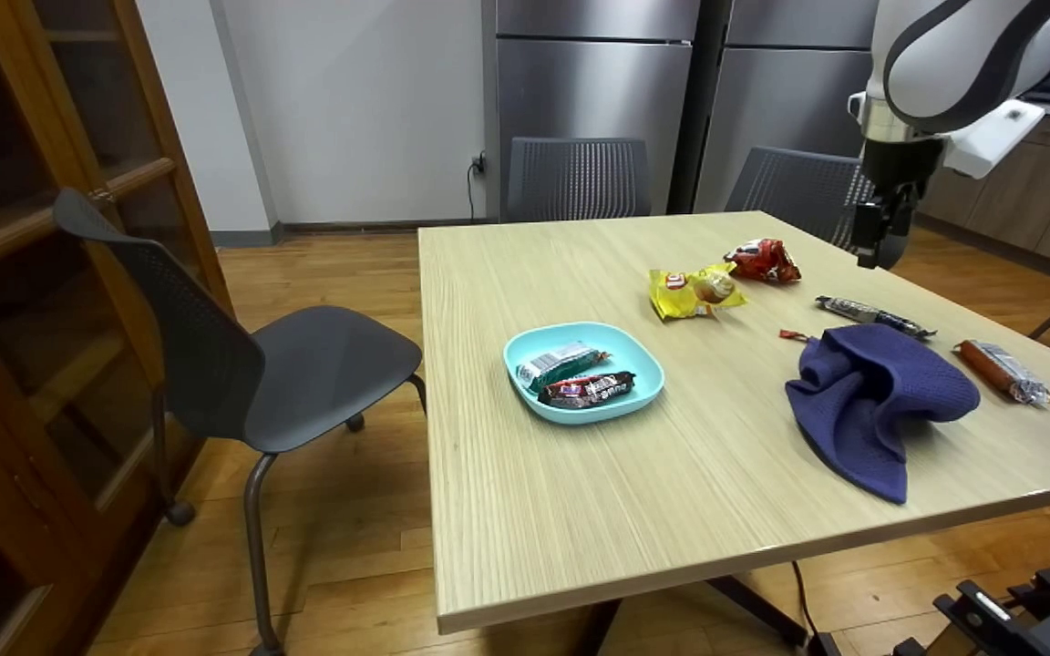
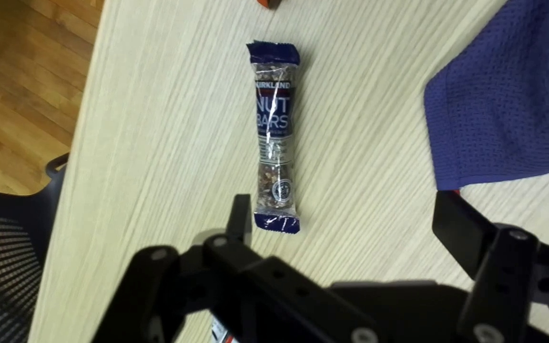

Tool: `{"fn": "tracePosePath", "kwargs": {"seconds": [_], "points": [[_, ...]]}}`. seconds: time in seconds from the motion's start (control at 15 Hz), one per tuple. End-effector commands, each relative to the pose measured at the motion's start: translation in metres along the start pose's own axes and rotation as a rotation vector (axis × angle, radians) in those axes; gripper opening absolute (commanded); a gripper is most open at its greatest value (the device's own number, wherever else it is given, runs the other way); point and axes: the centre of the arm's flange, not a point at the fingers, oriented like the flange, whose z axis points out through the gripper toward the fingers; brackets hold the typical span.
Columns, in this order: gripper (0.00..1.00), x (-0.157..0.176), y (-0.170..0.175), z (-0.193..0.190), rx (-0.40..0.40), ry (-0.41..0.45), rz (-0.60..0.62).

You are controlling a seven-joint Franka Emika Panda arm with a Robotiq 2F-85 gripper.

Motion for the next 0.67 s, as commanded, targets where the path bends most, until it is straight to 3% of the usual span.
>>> {"fn": "tracePosePath", "kwargs": {"seconds": [0.0,0.27,0.6], "points": [[1.0,0.012,0.029,0.024,0.099,0.028,-0.029],[1.0,0.014,0.049,0.05,0.182,0.062,-0.05],[1.0,0.015,0.06,0.083,0.149,0.039,-0.139]]}}
